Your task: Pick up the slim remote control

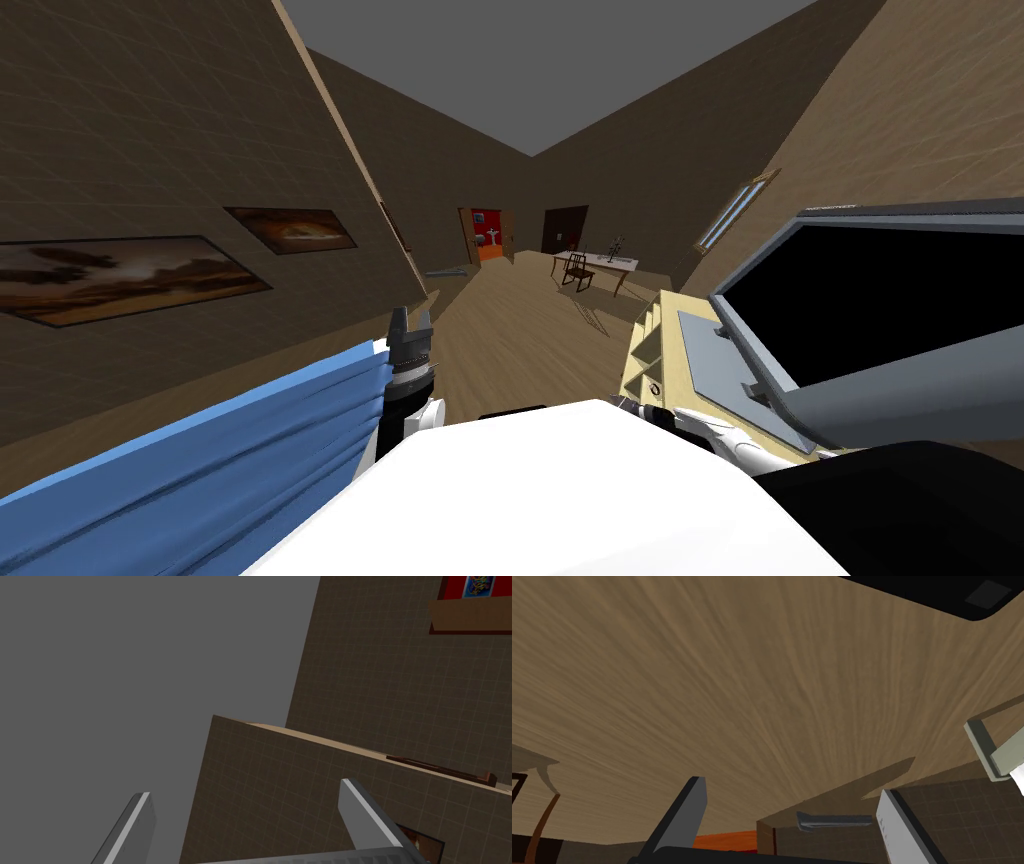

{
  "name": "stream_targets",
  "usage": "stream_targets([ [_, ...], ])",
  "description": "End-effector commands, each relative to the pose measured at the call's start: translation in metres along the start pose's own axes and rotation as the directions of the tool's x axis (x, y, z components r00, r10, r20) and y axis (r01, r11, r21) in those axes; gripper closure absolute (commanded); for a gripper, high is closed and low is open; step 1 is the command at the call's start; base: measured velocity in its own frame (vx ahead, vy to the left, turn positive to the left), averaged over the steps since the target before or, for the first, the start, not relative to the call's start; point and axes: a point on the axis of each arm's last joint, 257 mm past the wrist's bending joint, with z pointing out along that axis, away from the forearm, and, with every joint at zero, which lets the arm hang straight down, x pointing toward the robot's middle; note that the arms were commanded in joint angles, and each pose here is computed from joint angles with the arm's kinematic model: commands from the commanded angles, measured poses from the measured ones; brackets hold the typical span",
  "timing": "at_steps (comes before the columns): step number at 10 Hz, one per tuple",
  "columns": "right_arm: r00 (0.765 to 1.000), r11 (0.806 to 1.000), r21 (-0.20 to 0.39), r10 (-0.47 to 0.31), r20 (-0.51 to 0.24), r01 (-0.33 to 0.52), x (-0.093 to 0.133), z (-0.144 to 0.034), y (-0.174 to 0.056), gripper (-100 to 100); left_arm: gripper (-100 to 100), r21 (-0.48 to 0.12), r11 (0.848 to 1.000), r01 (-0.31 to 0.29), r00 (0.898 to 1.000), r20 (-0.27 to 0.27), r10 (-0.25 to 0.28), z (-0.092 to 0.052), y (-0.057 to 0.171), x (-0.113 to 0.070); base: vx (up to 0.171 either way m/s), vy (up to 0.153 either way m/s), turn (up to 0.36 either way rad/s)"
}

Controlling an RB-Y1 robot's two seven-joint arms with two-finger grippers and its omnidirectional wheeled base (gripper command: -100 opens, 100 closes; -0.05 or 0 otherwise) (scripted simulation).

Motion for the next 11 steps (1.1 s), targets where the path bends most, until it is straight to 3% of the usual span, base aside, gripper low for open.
stream_targets([
  [1,0.999,0.999,0.027,-0.025,-0.045,0.026,0.016,-0.013,-0.013,-100,0,0.0,1.0,0.0,1.0,0.0,0.0,0.0,0.0,0.0,0.003,-0.037,0.094],
  [2,0.991,0.996,0.05,-0.065,-0.118,0.072,0.045,-0.033,-0.03,-100,0,0.0,1.0,0.0,1.0,0.0,0.0,0.0,0.0,0.0,0.0,-0.041,0.146],
  [3,0.99,0.995,0.064,-0.062,-0.129,0.07,0.05,-0.037,-0.037,-100,0,0.0,1.0,0.0,1.0,0.0,0.0,0.0,0.0,0.0,0.0,-0.045,0.072],
  [4,0.975,0.991,0.08,-0.093,-0.202,0.111,0.078,-0.06,-0.051,-100,0,0.0,1.0,0.0,1.0,0.0,0.0,0.0,0.0,0.0,-0.001,-0.052,0.147],
  [5,0.974,0.99,0.089,-0.09,-0.21,0.111,0.082,-0.063,-0.055,-100,0,0.0,1.0,0.0,1.0,0.0,0.0,0.0,0.0,0.0,0.0,-0.054,0.064],
  [6,0.954,0.985,0.094,-0.115,-0.276,0.146,0.108,-0.084,-0.065,-100,0,0.0,1.0,0.0,1.0,0.0,0.0,0.0,0.0,0.0,-0.014,-0.067,0.106],
  [8,0.952,0.984,0.104,-0.112,-0.285,0.147,0.111,-0.088,-0.069,-100,0,0.0,1.0,0.0,1.0,0.0,0.0,0.0,0.0,0.0,-0.012,-0.037,0.028],
  [11,0.879,0.971,0.107,-0.144,-0.455,0.214,0.182,-0.154,-0.088,-100,0,0.0,1.0,0.0,1.0,0.0,0.0,0.0,0.0,0.0,-0.031,-0.085,0.117],
])
